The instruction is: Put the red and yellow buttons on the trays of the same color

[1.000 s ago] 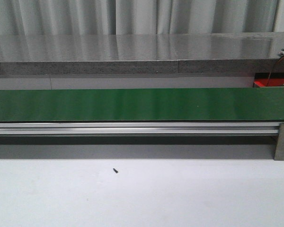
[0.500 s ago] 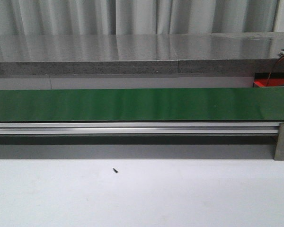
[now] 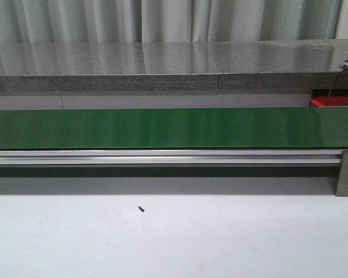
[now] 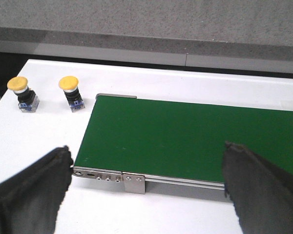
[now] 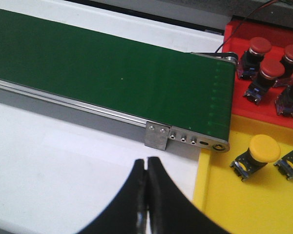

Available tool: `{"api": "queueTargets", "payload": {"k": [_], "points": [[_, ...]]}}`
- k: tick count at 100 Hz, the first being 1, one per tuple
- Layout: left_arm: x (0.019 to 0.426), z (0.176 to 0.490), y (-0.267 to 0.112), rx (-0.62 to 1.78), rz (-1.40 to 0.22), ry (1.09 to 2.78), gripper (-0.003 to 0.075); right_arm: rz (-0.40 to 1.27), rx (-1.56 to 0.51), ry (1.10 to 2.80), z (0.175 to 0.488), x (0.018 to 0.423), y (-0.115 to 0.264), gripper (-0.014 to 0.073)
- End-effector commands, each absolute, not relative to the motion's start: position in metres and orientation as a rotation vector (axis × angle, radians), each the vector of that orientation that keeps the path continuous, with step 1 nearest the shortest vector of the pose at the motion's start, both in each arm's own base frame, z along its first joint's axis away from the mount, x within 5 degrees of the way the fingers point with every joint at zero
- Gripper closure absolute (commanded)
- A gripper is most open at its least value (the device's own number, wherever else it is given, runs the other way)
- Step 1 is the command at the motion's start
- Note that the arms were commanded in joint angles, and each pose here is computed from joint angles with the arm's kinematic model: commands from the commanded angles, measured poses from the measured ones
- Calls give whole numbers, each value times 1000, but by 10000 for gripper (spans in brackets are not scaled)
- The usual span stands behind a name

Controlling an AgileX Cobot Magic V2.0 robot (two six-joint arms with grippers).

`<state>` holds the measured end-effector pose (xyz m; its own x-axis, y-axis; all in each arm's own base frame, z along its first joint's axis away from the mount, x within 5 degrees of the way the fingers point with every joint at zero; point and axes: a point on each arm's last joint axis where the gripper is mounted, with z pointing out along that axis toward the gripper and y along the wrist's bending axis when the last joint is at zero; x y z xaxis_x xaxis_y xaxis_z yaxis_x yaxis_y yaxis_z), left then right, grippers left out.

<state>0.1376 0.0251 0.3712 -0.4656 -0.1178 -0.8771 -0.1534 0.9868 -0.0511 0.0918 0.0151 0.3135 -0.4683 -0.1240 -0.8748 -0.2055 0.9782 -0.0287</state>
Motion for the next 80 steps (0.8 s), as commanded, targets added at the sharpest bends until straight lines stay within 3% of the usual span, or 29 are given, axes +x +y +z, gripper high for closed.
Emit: {"api": "queueTargets", "payload": {"k": [1,41,80], "points": [[156,389,33,-222,52,2006,122,88,-216,1982,326,94,15,663],[258,387,92,-365,97,2141,122,88,-216,1982,326,94,15,663],[348,343,140,-405,126,2237,122,88,-216,1983,326,94,15,663]]}}
